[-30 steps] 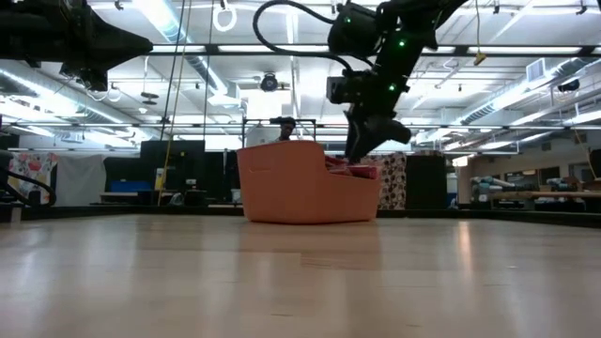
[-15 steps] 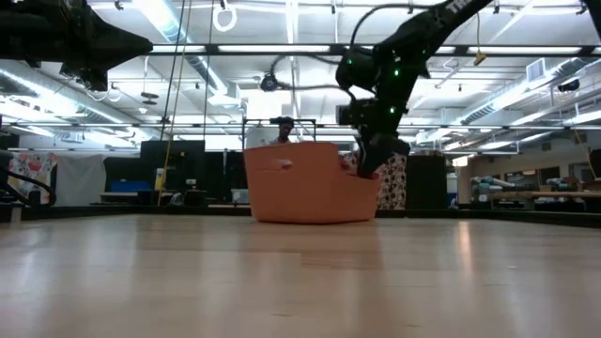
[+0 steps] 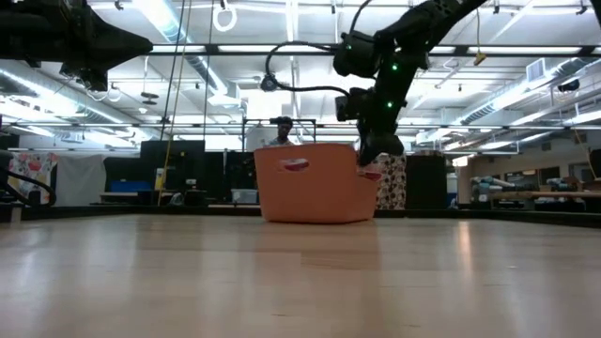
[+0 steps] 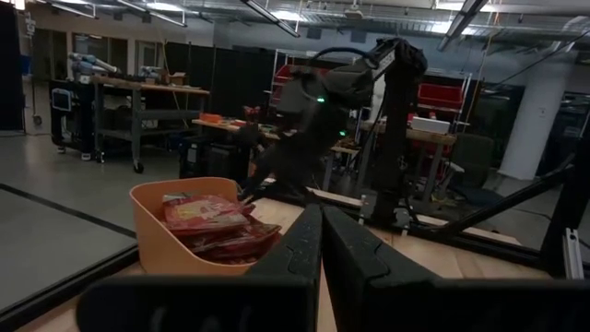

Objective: Sort popcorn bags into baskets
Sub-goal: Adjust the red popcorn bags in the orange bin

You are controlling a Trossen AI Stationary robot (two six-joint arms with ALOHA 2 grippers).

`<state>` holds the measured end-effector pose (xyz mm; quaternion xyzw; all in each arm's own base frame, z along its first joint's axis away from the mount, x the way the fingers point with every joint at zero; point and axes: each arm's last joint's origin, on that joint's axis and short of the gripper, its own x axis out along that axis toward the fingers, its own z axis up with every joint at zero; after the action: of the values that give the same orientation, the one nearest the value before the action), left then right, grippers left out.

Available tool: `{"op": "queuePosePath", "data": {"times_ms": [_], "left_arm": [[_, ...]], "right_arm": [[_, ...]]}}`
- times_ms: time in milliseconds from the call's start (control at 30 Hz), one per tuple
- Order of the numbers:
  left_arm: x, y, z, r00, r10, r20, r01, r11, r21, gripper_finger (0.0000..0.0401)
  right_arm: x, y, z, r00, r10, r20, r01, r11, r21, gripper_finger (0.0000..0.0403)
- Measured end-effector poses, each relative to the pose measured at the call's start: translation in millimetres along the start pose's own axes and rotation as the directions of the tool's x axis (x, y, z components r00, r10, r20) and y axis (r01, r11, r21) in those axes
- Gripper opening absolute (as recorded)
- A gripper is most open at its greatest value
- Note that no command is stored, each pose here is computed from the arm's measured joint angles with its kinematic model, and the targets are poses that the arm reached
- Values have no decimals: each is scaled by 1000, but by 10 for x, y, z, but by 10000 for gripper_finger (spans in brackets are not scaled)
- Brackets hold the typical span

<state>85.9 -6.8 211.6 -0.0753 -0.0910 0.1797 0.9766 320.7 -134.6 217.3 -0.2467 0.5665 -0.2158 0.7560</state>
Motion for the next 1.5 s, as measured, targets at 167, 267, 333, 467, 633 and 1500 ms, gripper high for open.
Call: {"op": "queuePosePath", "data": {"times_ms": [167, 267, 333, 467, 633, 1500], "left_arm": [[0, 0, 0, 1000, 0, 0, 0, 1000, 0, 16], [0, 0, 1, 1000, 0, 1, 0, 1000, -2, 16], [0, 0, 1, 1000, 0, 1, 0, 1000, -4, 16], [0, -2, 0, 1000, -8, 0, 8, 1000, -7, 16], [0, -3, 0, 1000, -11, 0, 11, 1000, -7, 16], [0, -3, 1, 1000, -11, 0, 11, 1000, -11, 16]], "right_arm": [[-133, 164, 58, 999, -38, -26, 37, 997, -61, 58], [-150, 191, 69, 999, -37, -24, 35, 996, -76, 82], [-118, 135, 35, 997, -55, -46, 52, 997, -61, 103], [-81, 19, -67, 976, -157, -147, 158, 987, -3, 134], [-77, 47, -158, 963, -141, -230, 145, 989, 1, 136], [155, 70, 3, 976, 72, 208, -97, 989, 110, 114]]}}
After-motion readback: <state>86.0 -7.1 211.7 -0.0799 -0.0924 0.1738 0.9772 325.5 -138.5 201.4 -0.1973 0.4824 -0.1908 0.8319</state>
